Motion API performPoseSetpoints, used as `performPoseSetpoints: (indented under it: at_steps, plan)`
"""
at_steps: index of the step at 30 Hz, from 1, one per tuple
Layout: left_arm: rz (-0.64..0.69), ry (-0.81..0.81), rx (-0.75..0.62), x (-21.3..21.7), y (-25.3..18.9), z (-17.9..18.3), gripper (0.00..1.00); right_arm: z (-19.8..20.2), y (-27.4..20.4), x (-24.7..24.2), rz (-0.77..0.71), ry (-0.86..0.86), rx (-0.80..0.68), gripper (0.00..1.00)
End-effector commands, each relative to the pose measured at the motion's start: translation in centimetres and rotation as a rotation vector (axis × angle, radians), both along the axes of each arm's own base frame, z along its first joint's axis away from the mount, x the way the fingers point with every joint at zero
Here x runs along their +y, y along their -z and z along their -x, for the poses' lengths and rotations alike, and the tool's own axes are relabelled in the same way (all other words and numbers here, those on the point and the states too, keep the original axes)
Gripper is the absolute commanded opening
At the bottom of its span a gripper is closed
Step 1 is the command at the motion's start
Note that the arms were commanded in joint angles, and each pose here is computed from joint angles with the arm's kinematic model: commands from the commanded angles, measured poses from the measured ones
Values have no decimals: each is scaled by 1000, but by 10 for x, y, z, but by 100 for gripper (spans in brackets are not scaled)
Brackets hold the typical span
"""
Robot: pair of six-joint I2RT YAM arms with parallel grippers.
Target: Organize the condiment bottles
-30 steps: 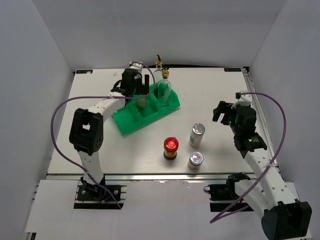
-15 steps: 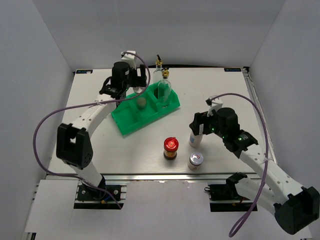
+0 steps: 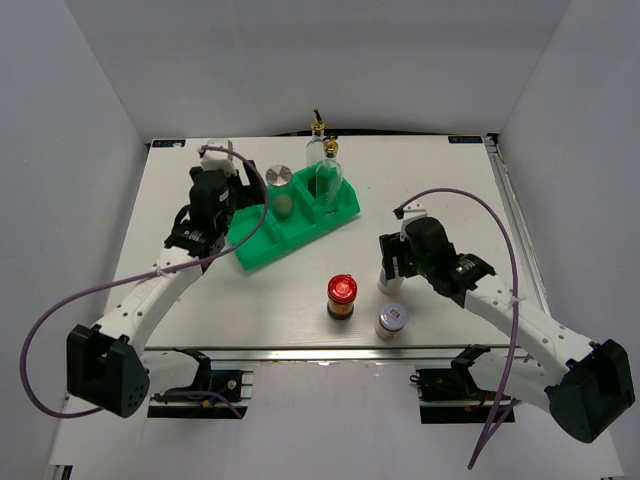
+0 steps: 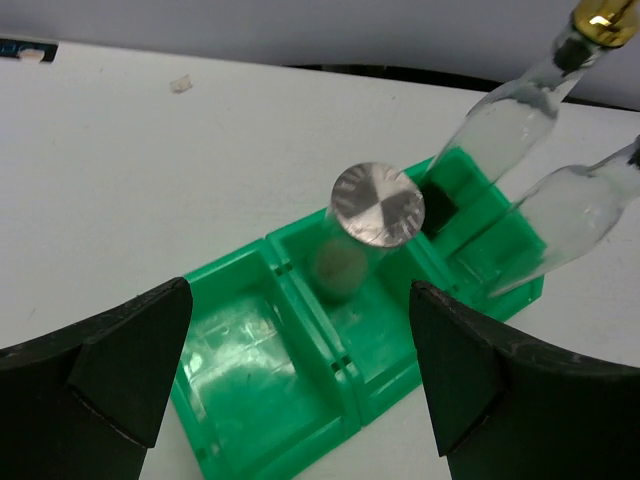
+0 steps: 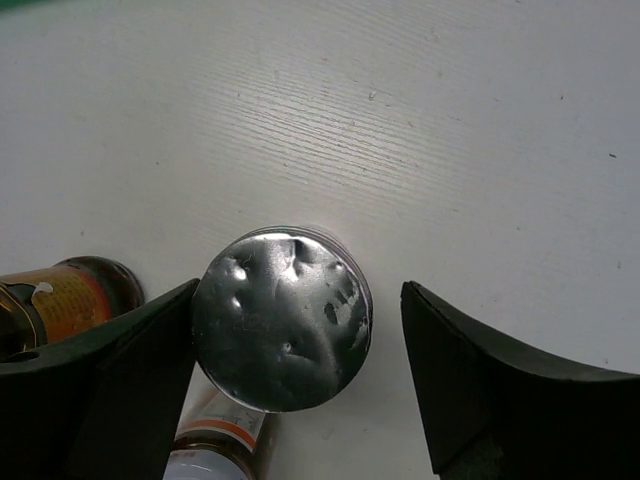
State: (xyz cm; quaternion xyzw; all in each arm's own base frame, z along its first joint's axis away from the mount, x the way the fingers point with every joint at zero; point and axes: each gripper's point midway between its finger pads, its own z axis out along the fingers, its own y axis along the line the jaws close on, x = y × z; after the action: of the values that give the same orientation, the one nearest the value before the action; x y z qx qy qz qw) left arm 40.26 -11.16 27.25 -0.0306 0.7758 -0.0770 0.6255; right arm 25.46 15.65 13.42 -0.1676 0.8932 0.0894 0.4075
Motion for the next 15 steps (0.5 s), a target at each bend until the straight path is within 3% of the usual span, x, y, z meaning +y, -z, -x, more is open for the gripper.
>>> performPoseSetpoints:
  at_steps: [1, 4, 9, 12, 13, 15]
  plan:
    - [64, -91, -39, 18, -7, 15, 98, -9, -14, -7, 21, 65, -45, 74]
    - [84, -133, -30, 27, 2, 25, 98, -13, -15, -5, 11, 70, -63, 57]
    - [82, -123, -32, 29, 6, 33, 98, -16, -16, 4, 2, 28, -66, 55]
    - [77, -140, -29, 33, 8, 36, 98, -19, -21, 9, -15, 19, -66, 38]
    - [75, -144, -27, 34, 9, 37, 98, -20, -24, 12, -22, 12, -71, 28]
    - [76, -151, -25, 36, 10, 38, 98, -24, -46, 26, -77, -35, -111, 21]
